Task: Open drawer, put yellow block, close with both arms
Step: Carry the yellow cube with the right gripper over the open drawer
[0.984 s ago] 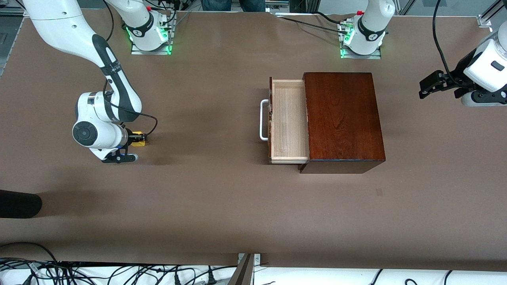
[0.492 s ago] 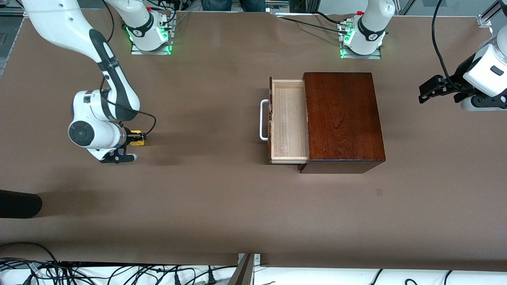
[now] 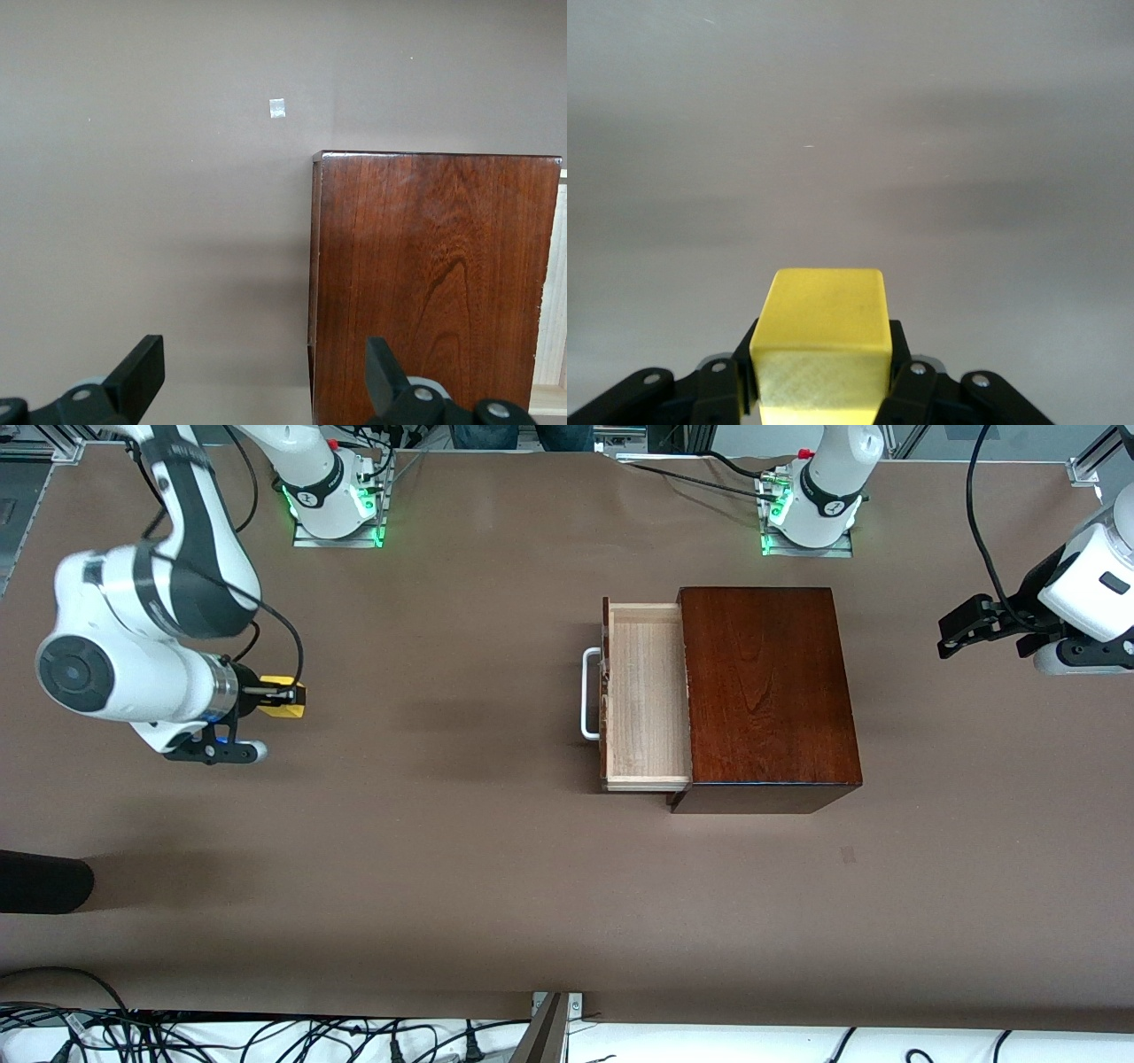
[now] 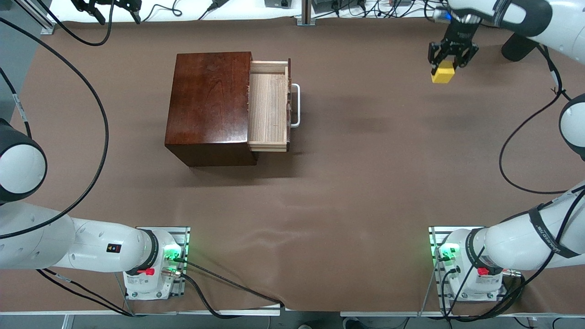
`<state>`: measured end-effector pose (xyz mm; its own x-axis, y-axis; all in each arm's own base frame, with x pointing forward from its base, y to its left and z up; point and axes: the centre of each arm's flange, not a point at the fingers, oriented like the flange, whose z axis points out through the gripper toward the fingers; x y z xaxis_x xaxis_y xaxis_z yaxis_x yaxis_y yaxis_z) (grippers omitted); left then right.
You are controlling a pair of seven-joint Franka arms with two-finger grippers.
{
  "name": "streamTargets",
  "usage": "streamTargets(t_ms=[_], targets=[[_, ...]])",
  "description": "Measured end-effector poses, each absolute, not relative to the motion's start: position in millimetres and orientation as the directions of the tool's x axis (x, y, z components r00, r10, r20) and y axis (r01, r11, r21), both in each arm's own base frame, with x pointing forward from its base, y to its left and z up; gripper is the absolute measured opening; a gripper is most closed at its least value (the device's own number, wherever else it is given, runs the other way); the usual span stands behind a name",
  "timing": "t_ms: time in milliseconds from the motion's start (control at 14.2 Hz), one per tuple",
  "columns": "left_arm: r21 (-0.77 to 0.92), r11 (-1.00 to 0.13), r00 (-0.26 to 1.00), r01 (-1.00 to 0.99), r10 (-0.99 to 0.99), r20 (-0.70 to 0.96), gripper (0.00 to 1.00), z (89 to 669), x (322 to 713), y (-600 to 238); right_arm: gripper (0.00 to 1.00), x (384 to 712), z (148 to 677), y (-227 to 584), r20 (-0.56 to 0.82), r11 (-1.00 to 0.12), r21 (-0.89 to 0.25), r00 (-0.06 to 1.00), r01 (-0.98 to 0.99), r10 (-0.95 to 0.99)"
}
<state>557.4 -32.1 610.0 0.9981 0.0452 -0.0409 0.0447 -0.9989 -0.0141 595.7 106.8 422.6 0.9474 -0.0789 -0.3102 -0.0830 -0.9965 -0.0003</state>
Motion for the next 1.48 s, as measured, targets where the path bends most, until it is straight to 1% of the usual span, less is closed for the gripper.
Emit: streamTargets(t_ms=[141,281,492,773,984,1125,1476], targets=[[-0.014,-0.999,0.998,0.045,0.046,-0.04,1.0,610,558,-32,0.56,597,443,138,-0.293,-0.991,-0.018,0.949,-0.131,-0.12],[-0.013,-0.999,0.998,0.045,0.045,-0.035,1.0,611,558,-32,0.56,594,451,174,-0.283,-0.985,-0.017,0.946,-0.169,-0.157],[-0.013,-0.999,0.999,0.045,0.045,-0.028,1.0,611,559,-32,0.56,590,450,246,-0.273,-0.977,0.005,0.939,-0.214,-0.207],[-0.013,-0.999,0.999,0.045,0.046,-0.026,1.0,611,559,-32,0.56,580,432,362,-0.254,-0.951,0.034,0.917,-0.308,-0.307],[-0.013,-0.999,0.999,0.045,0.046,-0.026,1.0,612,559,-32,0.56,572,415,436,-0.226,-0.89,0.035,0.864,-0.455,-0.45],[-0.013,-0.999,0.999,0.045,0.046,-0.026,1.0,612,559,-32,0.56,567,402,472,-0.207,-0.833,0.012,0.814,-0.553,-0.543],[-0.012,-0.999,0.999,0.045,0.045,-0.026,1.0,612,559,-32,0.56,553,391,524,-0.199,-0.654,-0.061,0.652,-0.754,-0.732]])
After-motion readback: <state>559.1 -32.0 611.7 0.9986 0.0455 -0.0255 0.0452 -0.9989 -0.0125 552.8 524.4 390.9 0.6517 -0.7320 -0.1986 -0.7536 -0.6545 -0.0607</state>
